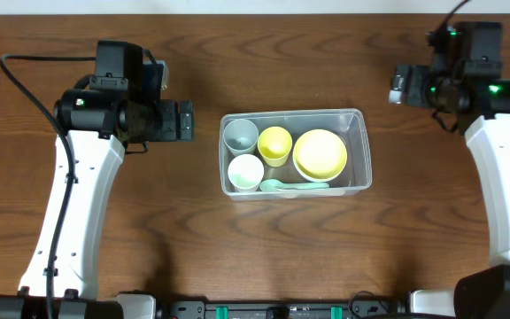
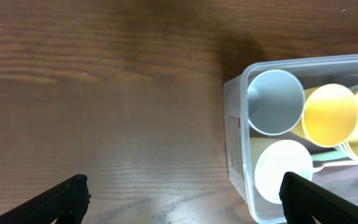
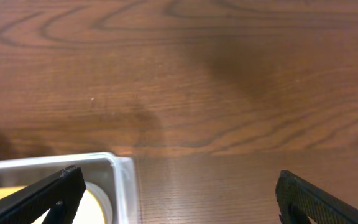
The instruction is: Pack container
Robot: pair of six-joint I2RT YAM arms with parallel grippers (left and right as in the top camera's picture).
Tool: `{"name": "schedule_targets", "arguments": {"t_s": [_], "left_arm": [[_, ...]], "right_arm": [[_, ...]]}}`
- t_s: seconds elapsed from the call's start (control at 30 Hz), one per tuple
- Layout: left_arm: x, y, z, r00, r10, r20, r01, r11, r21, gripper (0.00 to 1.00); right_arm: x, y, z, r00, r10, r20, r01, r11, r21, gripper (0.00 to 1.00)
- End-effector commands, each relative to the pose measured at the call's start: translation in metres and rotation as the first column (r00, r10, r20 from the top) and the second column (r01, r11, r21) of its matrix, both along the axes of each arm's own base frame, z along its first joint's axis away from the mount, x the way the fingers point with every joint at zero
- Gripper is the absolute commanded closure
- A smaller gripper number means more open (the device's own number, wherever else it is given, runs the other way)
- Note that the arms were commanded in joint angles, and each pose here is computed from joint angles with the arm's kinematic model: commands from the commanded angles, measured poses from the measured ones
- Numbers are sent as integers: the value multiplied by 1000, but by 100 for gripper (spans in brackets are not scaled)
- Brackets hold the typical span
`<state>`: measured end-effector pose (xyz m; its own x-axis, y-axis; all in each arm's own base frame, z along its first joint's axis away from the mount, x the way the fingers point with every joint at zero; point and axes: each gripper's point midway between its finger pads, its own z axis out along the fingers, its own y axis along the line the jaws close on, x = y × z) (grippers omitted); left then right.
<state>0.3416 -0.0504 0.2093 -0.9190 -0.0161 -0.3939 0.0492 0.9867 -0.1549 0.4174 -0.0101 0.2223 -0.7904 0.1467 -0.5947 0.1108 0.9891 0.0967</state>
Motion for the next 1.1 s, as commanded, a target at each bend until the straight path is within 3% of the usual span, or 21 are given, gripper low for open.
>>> {"name": "schedule_targets", "arguments": {"t_s": [0.0,0.13,0.43,0.73,0.9,1.07], "left_arm": [[-3,4,-3,1000,7,-14,-7,1000,20,2],[-3,4,-2,1000,1,-10,0,1000,23,2],[-19,6,20,999,12,38,-13,1000,7,2],[-96,11,33,983,24,183,-22,1000,-13,2],[-145,15,30,953,50,298,-39,998,-42,2],[-173,17,37,905,63,422,-39,997,-65,2]], "right_arm": [[2,-12,3,998,-55,8,55,998,20,1],[-9,-8,-2,999,17,-35,-17,1000,17,1],[-50,-18,8,994,-61,-92,60,998,-19,2],[-135,-9,62,981,-33,190,41,998,-40,2],[-195,-5,55,950,-31,311,47,998,-44,1],[-230,-2,51,900,-16,436,47,997,-59,1]]}}
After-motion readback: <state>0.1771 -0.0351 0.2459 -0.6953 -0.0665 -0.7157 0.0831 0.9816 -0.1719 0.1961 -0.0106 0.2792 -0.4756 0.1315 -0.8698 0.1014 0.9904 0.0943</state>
